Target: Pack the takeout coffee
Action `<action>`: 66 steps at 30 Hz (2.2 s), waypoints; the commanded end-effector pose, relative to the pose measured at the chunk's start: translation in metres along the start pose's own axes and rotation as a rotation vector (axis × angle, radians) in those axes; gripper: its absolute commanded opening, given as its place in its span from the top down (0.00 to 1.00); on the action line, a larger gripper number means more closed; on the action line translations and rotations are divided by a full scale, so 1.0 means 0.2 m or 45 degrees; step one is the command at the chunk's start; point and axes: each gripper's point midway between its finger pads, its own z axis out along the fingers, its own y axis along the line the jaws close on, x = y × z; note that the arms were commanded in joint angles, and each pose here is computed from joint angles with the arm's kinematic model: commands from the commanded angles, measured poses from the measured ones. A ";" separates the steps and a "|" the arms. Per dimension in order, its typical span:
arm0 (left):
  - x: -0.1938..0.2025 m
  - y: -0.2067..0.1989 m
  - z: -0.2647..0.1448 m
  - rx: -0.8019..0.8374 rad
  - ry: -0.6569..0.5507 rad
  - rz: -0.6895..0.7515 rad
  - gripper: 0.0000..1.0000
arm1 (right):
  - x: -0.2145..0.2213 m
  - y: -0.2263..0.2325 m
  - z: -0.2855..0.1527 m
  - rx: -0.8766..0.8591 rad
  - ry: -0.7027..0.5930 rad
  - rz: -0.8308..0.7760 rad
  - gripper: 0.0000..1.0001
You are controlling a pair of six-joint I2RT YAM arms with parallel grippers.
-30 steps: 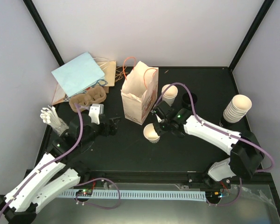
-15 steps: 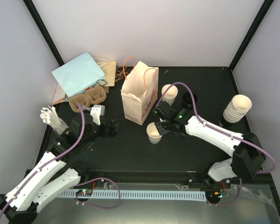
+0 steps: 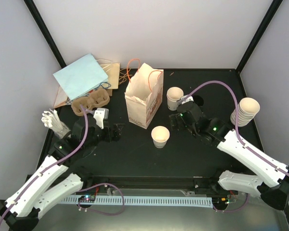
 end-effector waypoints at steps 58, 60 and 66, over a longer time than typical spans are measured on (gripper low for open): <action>0.23 0.27 0.21 -0.052 0.273 -0.277 0.01 | 0.40 0.30 0.28 -0.097 0.521 -0.147 0.52; 0.24 0.27 0.21 -0.049 0.276 -0.278 0.01 | 0.43 0.31 0.30 -0.093 0.550 -0.143 0.52; 0.25 0.27 0.20 -0.050 0.276 -0.273 0.01 | 0.47 0.32 0.34 -0.073 0.584 -0.131 0.58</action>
